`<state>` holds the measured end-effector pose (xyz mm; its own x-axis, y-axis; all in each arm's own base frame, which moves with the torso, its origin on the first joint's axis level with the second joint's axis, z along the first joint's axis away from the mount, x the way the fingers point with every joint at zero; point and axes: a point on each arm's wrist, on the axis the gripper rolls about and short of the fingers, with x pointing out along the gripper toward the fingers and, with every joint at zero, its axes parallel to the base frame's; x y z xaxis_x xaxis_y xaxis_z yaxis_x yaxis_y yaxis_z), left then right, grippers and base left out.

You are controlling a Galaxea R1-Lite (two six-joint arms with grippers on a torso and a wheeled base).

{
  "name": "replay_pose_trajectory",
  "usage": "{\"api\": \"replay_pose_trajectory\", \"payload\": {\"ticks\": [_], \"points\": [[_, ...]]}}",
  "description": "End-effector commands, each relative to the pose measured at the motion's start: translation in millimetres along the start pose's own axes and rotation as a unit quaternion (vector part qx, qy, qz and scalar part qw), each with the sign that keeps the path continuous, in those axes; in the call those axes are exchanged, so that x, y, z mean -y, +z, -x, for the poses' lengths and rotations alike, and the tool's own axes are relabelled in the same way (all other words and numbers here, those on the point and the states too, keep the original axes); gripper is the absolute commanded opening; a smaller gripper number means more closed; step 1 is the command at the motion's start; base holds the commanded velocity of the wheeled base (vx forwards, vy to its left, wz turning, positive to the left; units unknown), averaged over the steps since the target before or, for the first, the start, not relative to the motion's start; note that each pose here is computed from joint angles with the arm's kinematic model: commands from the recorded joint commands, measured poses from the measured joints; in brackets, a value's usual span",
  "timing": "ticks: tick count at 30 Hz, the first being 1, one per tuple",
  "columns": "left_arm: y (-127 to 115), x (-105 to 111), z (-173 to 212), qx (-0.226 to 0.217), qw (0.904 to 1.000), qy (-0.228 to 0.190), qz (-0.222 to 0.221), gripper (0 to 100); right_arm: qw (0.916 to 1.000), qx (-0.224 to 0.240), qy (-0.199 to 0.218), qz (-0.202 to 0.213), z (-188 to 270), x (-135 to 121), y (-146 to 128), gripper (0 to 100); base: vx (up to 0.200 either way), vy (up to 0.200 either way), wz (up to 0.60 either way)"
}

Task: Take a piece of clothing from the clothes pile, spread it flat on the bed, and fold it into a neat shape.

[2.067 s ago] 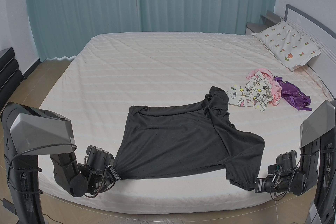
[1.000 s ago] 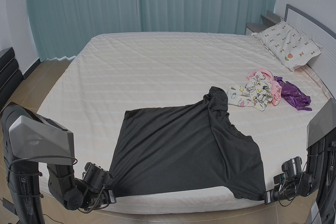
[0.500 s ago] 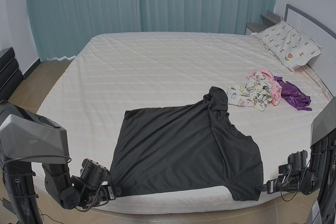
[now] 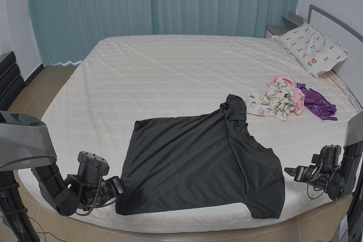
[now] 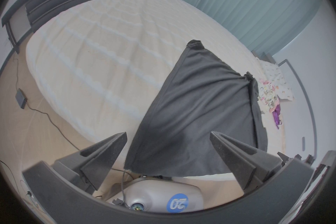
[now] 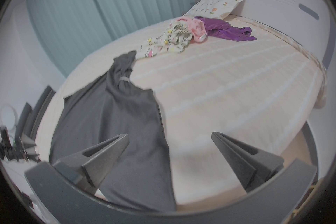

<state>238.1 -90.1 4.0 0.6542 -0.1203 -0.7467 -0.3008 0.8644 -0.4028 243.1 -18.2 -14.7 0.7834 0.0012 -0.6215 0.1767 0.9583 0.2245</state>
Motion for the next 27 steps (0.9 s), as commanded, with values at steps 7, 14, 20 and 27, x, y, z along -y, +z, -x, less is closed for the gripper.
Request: {"api": "replay_pose_trajectory", "payload": {"ticks": [7, 14, 20, 27], "points": [[11.7, 0.4, 4.0, 0.004, 0.9993, -0.026, 0.024, 100, 0.9925, 0.051, 0.061, -0.092, -16.4, -15.9, 27.7, 100, 0.2, 0.0, 0.0], [13.9, 1.2, 0.8, 0.002, 0.999, -0.032, 0.03, 100, 0.9827, 0.027, 0.12, -0.139, -31.0, -24.0, 27.5, 100, 0.114, 0.0, 0.0], [19.9, 5.2, -2.4, 0.009, 0.9969, -0.04, 0.067, 100, 0.9795, 0.014, 0.129, -0.155, -37.4, -28.5, 23.6, 100, 0.0, 0.0, 0.0], [17.7, 4.5, -4.9, 0.004, 0.9971, -0.037, 0.067, 100, 0.979, 0.004, 0.128, -0.159, -40.9, -29.2, 18.1, 100, 0.0, 0.0, 0.0]]}}
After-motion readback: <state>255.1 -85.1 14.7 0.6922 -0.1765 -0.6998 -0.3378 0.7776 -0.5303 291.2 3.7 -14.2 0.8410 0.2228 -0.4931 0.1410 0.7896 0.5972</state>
